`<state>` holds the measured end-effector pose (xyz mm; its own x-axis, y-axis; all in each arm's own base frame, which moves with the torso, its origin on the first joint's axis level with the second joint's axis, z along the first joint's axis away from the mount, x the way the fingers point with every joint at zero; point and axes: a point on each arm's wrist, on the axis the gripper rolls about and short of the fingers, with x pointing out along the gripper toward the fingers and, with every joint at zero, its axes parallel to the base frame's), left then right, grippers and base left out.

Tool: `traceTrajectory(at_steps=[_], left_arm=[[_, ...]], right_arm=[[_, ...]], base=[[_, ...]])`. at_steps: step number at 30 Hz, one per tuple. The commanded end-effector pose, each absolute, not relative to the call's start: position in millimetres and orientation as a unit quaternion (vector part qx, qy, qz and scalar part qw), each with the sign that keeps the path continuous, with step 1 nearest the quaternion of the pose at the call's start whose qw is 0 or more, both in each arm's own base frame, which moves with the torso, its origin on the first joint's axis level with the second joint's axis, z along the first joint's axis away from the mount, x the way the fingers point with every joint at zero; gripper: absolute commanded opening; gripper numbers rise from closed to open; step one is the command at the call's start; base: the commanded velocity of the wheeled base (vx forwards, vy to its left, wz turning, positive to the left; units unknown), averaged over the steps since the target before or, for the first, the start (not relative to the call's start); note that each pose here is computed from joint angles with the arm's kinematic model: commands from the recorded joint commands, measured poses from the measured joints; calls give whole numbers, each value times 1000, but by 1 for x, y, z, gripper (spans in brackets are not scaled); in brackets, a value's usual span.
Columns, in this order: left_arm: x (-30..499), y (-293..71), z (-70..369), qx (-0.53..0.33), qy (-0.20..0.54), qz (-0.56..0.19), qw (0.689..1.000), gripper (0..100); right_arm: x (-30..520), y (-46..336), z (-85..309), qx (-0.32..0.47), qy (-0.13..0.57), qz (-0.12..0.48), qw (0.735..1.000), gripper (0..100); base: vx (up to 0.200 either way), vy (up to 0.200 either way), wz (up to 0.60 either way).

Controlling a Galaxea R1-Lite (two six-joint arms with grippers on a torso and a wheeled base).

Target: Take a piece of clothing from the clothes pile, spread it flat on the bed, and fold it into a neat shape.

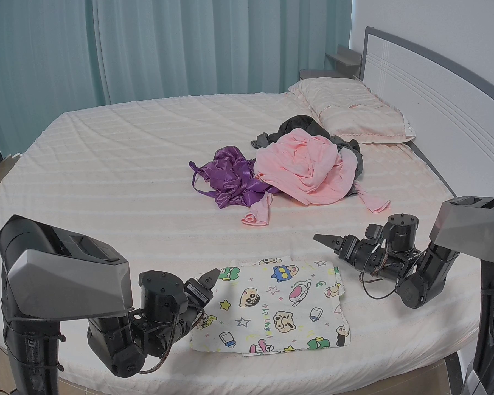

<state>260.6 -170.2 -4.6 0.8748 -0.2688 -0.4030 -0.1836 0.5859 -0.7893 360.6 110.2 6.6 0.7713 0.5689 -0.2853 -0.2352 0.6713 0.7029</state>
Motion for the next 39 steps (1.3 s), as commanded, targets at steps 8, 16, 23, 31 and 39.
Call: traceTrajectory(at_steps=[8,16,23,31,39], left_arm=[[260,-172,-8,-451,254,-24,855,100],[260,-172,-9,-450,255,-25,856,100],[260,-172,-9,-451,254,-25,856,100],[265,-168,-7,-454,246,-19,856,100],[265,-168,-9,-452,248,-18,856,100]], right_arm=[[347,115,-19,328,293,222,870,100],[350,114,-22,329,292,220,871,100],[354,114,-20,330,283,222,873,0],[357,111,-29,330,290,214,873,0],[368,103,-23,339,268,208,877,0]], base=[[0,0,0],[0,0,0],[0,0,0],[0,0,0],[0,0,0]])
